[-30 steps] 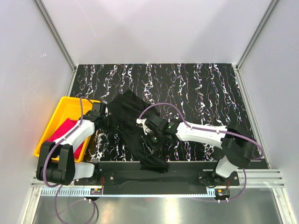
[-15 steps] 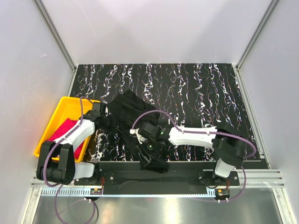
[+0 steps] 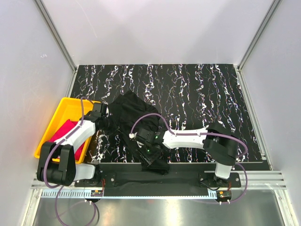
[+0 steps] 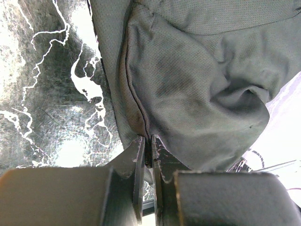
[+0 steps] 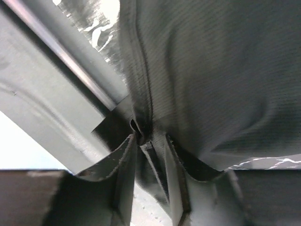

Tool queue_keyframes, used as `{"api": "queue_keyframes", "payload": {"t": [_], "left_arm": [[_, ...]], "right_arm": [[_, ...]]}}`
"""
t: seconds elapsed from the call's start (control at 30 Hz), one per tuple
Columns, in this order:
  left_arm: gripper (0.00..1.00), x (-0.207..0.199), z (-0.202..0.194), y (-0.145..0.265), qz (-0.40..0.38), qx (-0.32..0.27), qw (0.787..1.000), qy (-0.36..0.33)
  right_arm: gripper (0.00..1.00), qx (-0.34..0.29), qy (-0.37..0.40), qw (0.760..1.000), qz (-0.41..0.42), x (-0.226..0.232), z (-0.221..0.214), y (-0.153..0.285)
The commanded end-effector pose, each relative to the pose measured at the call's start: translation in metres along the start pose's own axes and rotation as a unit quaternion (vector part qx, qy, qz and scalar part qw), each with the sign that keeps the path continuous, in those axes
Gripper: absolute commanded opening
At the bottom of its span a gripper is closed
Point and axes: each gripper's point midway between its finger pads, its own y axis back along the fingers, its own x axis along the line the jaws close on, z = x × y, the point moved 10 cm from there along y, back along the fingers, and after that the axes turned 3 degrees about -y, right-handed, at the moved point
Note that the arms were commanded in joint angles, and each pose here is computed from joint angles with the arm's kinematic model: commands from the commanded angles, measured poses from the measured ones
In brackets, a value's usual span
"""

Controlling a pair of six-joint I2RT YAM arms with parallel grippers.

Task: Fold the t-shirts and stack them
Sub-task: Flatten the tshirt out

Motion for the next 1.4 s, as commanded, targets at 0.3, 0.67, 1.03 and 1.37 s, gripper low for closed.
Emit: {"api": "queue_keyframes", "payload": {"t": [0.3, 0.67, 1.03, 1.37], "left_arm": [[0.11, -0.008, 0.01, 0.006, -0.025, -0.013, 0.999, -0.017], [0.0, -0.044, 0.039, 0.086, -0.044, -0.155, 0.984, -0.071], [0.0, -0.124, 0.046, 0.355, -0.154, -0.541, 0.796, -0.225], [0.0, -0.135, -0.016, 0.504, -0.236, -0.705, 0.608, -0.279]], "right_arm": [[0.0, -0.057, -0.005, 0.998, -0.019, 0.009, 0.018, 0.01], [0.0, -0.193, 0.03, 0.978, 0.078, 0.046, 0.041, 0.1], [0.0, -0.324, 0.122, 0.917, 0.199, 0.132, 0.084, 0.262], [0.0, -0.41, 0.18, 0.853, 0.269, 0.187, 0.069, 0.358]]}}
